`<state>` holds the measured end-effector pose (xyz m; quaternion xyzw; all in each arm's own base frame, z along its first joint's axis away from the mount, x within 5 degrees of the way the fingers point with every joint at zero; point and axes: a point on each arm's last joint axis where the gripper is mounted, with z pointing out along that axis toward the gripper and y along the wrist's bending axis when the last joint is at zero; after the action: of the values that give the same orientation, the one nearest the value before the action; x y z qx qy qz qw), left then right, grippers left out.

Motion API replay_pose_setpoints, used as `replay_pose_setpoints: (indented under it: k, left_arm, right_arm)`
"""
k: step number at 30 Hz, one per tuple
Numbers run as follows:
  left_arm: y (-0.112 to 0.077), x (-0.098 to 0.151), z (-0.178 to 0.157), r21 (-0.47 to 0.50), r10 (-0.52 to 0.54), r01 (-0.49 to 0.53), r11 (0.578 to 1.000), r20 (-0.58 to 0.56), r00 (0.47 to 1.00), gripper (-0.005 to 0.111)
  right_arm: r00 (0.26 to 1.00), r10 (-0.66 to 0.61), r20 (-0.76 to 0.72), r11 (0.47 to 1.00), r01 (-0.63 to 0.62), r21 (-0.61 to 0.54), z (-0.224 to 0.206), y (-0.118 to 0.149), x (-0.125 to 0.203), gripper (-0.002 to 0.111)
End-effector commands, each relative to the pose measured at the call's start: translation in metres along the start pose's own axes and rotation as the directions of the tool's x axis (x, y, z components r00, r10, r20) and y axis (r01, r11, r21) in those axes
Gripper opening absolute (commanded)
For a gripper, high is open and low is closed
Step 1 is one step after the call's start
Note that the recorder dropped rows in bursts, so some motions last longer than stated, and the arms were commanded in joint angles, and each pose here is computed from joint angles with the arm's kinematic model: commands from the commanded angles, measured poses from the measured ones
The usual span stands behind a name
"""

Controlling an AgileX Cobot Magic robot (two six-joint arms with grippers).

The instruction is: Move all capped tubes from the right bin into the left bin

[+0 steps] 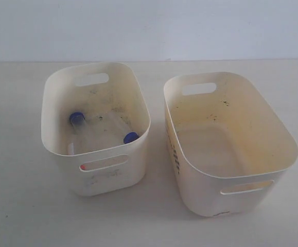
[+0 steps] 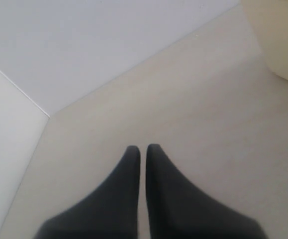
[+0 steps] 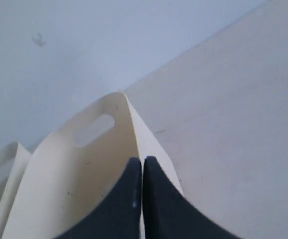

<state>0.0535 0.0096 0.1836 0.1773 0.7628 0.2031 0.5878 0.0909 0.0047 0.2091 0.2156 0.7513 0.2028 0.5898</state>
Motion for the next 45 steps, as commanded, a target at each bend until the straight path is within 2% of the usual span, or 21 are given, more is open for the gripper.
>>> replay_pose_setpoints:
  k: [1, 3, 4, 7, 11, 14, 22, 45]
  left_arm:
    - [0.001, -0.001, 0.0, 0.001, -0.004, 0.004, 1.0, 0.006, 1.0, 0.004]
    - [0.001, -0.001, 0.0, 0.001, -0.004, 0.004, 1.0, 0.006, 1.0, 0.004]
    - [0.001, -0.001, 0.0, 0.001, -0.004, 0.004, 1.0, 0.006, 1.0, 0.004]
    - [0.001, -0.001, 0.0, 0.001, -0.004, 0.004, 1.0, 0.006, 1.0, 0.004]
    - [0.001, -0.001, 0.0, 0.001, -0.004, 0.004, 1.0, 0.006, 1.0, 0.004]
    - [0.001, -0.001, 0.0, 0.001, -0.004, 0.004, 1.0, 0.006, 1.0, 0.004]
    - [0.001, -0.001, 0.0, 0.001, -0.004, 0.004, 1.0, 0.006, 1.0, 0.004]
    - [0.001, -0.001, 0.0, 0.001, -0.004, 0.004, 1.0, 0.006, 1.0, 0.004]
  right_arm:
    - [0.989, 0.016, 0.148, 0.999, -0.01, -0.038, -0.017, -0.009, 0.006, 0.001]
    - [0.973, -0.004, 0.231, 0.997, 0.022, -0.075, -0.026, -0.007, 0.002, 0.001]
    - [0.974, -0.039, 0.225, 0.996, 0.056, -0.069, -0.028, -0.007, 0.004, 0.001]
    - [0.938, -0.25, 0.239, 0.964, 0.264, -0.028, -0.033, -0.008, 0.007, 0.001]
    - [0.881, -0.461, 0.105, 0.887, 0.462, 0.022, -0.031, -0.014, 0.018, 0.001]
    - [0.849, -0.528, 0.031, 0.849, 0.527, 0.023, -0.031, -0.017, 0.024, 0.001]
    - [0.847, -0.532, -0.017, 0.847, 0.532, 0.017, -0.031, -0.018, 0.028, 0.001]
    - [0.847, -0.532, -0.017, 0.847, 0.532, 0.017, -0.031, -0.018, 0.028, 0.001]
